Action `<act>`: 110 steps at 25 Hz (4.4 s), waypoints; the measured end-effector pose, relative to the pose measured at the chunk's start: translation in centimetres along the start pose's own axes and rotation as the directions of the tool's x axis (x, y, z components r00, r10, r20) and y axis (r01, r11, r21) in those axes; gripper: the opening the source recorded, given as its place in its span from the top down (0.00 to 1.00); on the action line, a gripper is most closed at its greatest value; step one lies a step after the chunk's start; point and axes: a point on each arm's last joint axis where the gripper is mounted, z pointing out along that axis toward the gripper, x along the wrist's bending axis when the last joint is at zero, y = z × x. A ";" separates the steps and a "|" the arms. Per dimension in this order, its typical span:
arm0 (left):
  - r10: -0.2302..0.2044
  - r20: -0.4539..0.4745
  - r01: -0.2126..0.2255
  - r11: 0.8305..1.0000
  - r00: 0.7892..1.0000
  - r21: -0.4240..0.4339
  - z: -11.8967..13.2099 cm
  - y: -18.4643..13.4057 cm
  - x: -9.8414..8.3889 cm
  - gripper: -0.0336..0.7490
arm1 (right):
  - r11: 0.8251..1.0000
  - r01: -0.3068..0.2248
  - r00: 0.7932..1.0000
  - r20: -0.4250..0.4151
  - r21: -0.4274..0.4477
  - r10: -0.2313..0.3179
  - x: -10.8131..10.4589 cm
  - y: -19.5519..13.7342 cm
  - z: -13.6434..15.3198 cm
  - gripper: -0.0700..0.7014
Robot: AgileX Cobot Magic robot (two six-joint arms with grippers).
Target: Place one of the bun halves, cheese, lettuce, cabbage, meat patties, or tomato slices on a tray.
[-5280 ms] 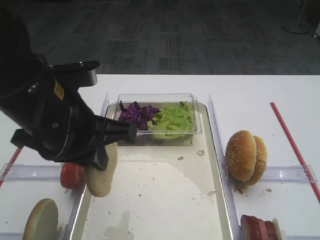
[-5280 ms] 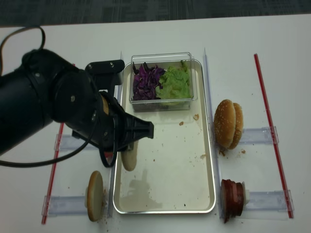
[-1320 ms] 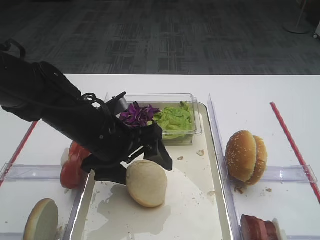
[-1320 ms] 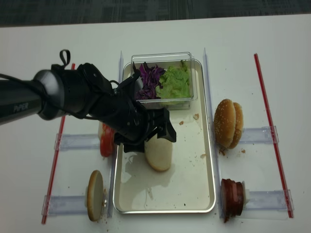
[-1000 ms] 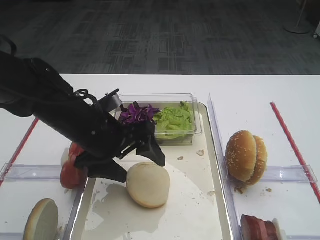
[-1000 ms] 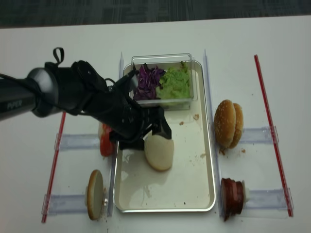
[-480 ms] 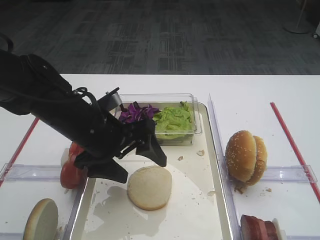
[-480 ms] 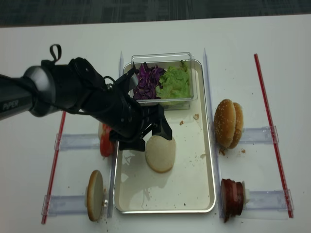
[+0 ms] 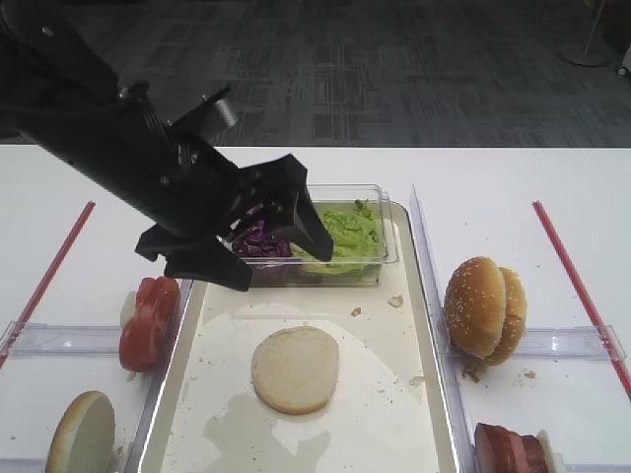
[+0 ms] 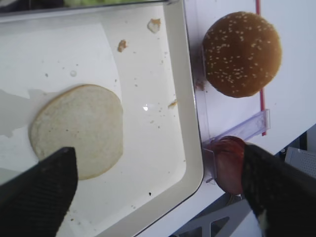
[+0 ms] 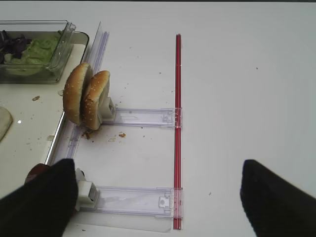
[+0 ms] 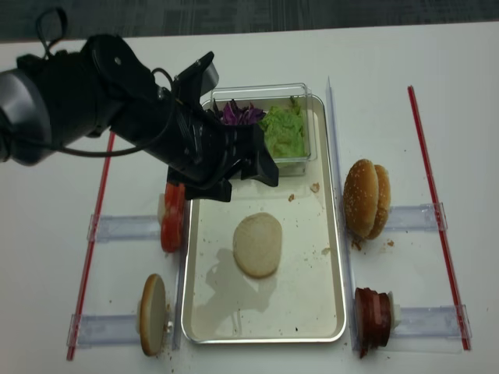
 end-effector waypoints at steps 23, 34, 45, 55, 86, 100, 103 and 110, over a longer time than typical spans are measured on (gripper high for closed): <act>0.119 -0.587 -0.054 0.991 0.801 0.126 -5.8 0.0 2.5 0.17 | 1.000 0.002 1.000 0.000 0.000 -0.002 0.0 0.0 0.0 0.03; 0.137 -0.606 -0.062 0.988 0.783 0.144 -6.6 0.2 3.5 0.17 | 1.000 0.004 1.000 0.000 0.000 -0.004 0.0 0.0 0.0 0.03; -0.072 -0.651 0.110 0.994 0.756 0.017 -12.7 1.4 11.5 0.17 | 1.000 0.004 1.000 0.000 0.000 -0.004 0.0 0.0 0.0 0.03; -0.112 -0.659 0.116 0.992 0.744 -0.038 -15.4 0.8 12.7 0.17 | 1.000 0.004 1.000 0.000 0.000 -0.004 0.0 0.0 0.0 0.03; -0.103 -0.649 -0.196 0.907 0.754 -0.372 -15.7 -21.3 8.4 0.17 | 1.000 0.004 1.000 0.000 0.000 -0.004 0.0 0.0 0.0 0.03; -0.090 -0.659 -0.355 0.784 0.747 -0.510 -16.0 -26.4 7.3 0.17 | 1.000 0.004 1.000 0.000 0.000 -0.004 0.0 0.0 0.0 0.03; -0.090 -0.658 -0.370 0.766 0.748 -0.526 -15.6 -27.5 7.4 0.17 | 1.000 0.004 1.000 0.000 0.000 -0.004 0.0 0.0 0.0 0.03; -0.087 -0.655 -0.419 0.705 0.750 -0.573 -15.5 -29.0 7.1 0.17 | 1.000 0.004 1.000 0.000 0.000 -0.004 0.0 0.0 0.0 0.03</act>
